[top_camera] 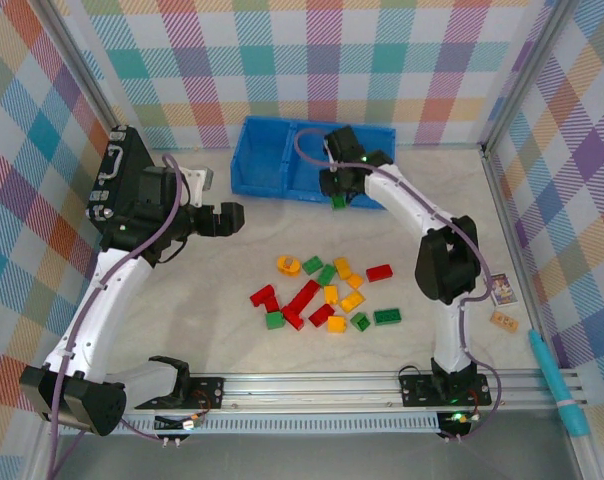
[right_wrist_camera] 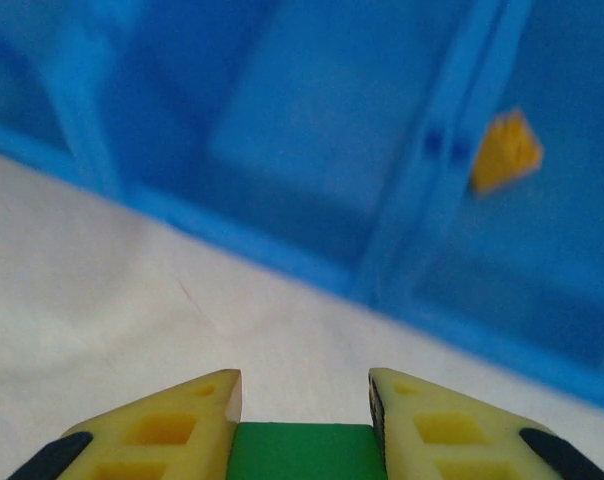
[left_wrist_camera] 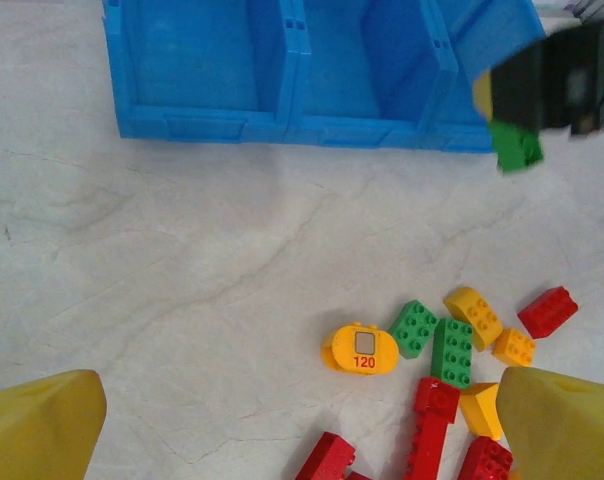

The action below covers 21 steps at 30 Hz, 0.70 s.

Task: Sort the legos into containers by color
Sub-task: Place the lego in the container.

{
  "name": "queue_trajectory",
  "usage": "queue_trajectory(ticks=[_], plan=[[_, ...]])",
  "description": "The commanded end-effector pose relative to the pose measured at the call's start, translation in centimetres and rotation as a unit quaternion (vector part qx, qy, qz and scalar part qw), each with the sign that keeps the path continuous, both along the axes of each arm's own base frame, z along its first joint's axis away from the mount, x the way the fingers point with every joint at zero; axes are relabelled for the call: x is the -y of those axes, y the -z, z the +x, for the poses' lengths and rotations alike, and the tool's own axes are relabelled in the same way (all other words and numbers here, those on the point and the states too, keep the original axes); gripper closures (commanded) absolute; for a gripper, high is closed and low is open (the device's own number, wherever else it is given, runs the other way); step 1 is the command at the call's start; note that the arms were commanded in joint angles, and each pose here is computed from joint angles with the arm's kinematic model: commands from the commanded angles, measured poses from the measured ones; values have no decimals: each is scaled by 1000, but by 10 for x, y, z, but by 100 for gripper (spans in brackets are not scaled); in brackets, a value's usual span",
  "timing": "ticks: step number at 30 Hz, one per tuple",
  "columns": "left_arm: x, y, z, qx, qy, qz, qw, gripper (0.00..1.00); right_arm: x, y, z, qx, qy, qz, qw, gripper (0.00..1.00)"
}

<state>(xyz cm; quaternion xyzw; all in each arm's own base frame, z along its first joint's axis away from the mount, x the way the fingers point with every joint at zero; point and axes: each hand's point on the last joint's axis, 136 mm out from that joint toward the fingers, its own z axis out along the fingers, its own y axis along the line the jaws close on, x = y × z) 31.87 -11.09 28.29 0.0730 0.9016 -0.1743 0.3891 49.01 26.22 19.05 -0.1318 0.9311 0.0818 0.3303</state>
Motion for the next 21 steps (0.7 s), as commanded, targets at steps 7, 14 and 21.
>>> queue_trajectory(ticks=[7,14,21], plan=[[4,12,1,-13,16,14,1000,0,-49,13,82,89,-51,-13,995,67],[-1,32,-1,-48,10,34,998,0,-68,33,107,108,-63,3,992,56],[-1,90,-29,-180,-75,-33,980,0,-69,18,96,112,-73,20,991,43]])
